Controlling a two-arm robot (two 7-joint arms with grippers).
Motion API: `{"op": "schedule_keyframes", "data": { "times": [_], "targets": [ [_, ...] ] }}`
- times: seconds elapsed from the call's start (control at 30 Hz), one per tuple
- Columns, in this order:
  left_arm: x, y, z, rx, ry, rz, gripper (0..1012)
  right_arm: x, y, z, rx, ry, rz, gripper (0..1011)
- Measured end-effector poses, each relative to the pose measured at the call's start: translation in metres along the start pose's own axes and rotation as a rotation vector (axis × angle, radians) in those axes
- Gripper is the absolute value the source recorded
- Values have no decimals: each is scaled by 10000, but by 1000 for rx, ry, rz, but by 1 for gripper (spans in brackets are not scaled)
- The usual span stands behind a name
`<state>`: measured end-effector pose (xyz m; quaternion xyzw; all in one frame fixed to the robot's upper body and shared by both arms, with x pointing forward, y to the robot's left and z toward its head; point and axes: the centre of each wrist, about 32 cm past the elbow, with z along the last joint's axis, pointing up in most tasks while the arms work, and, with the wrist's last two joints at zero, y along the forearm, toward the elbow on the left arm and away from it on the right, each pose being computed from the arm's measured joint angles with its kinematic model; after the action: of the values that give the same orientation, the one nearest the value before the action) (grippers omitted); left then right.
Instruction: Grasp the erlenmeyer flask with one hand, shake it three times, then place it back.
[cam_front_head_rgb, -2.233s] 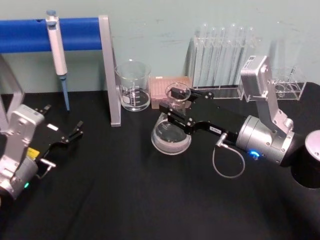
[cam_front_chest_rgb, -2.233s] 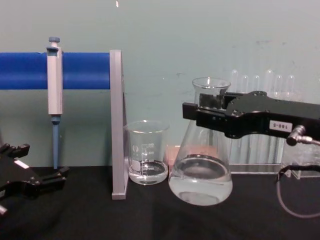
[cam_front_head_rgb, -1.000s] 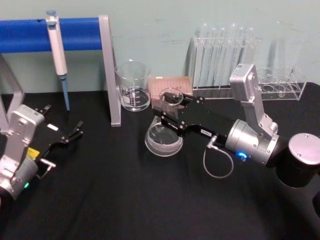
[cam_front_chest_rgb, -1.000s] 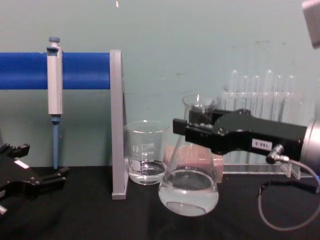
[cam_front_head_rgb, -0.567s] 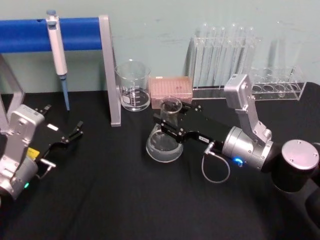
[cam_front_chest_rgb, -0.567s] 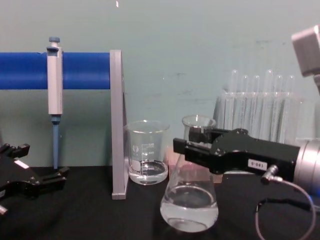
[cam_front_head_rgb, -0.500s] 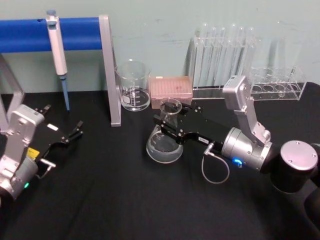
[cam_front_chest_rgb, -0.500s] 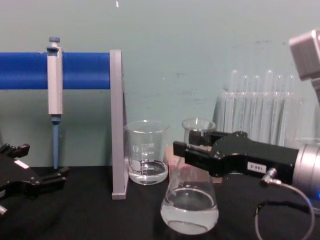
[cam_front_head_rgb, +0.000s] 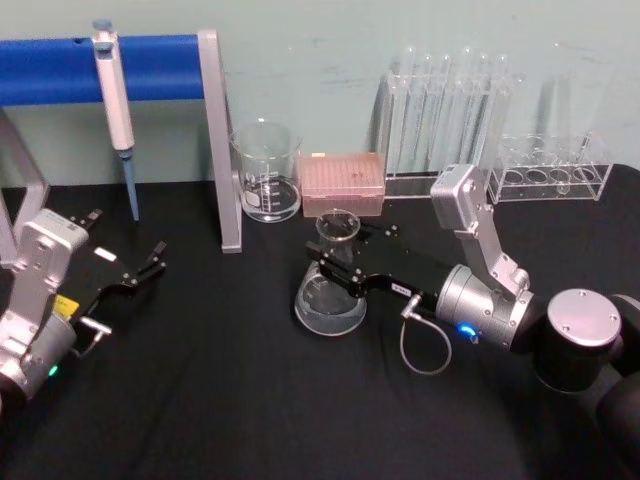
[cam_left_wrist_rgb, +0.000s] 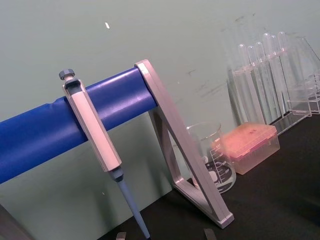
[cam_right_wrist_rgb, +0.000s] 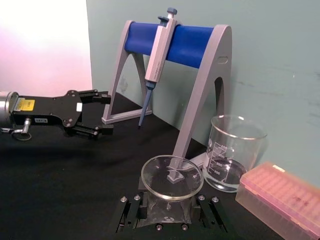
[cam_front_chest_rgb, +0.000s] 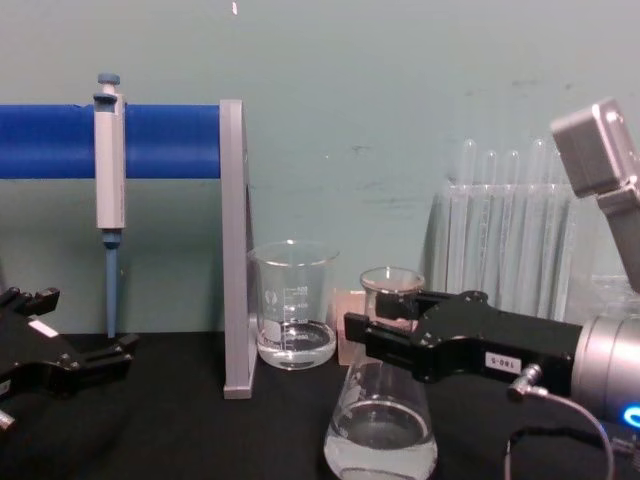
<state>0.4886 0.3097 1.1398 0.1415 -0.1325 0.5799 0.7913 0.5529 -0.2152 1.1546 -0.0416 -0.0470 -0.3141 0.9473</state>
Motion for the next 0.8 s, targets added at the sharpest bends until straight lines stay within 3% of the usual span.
{"op": "schedule_keyframes", "data": {
  "times": [0.8],
  "targets": [
    [0, 0, 0, 0, 0, 0, 1001, -11, 20, -38, -37, 9, -10, 452]
  ]
}}
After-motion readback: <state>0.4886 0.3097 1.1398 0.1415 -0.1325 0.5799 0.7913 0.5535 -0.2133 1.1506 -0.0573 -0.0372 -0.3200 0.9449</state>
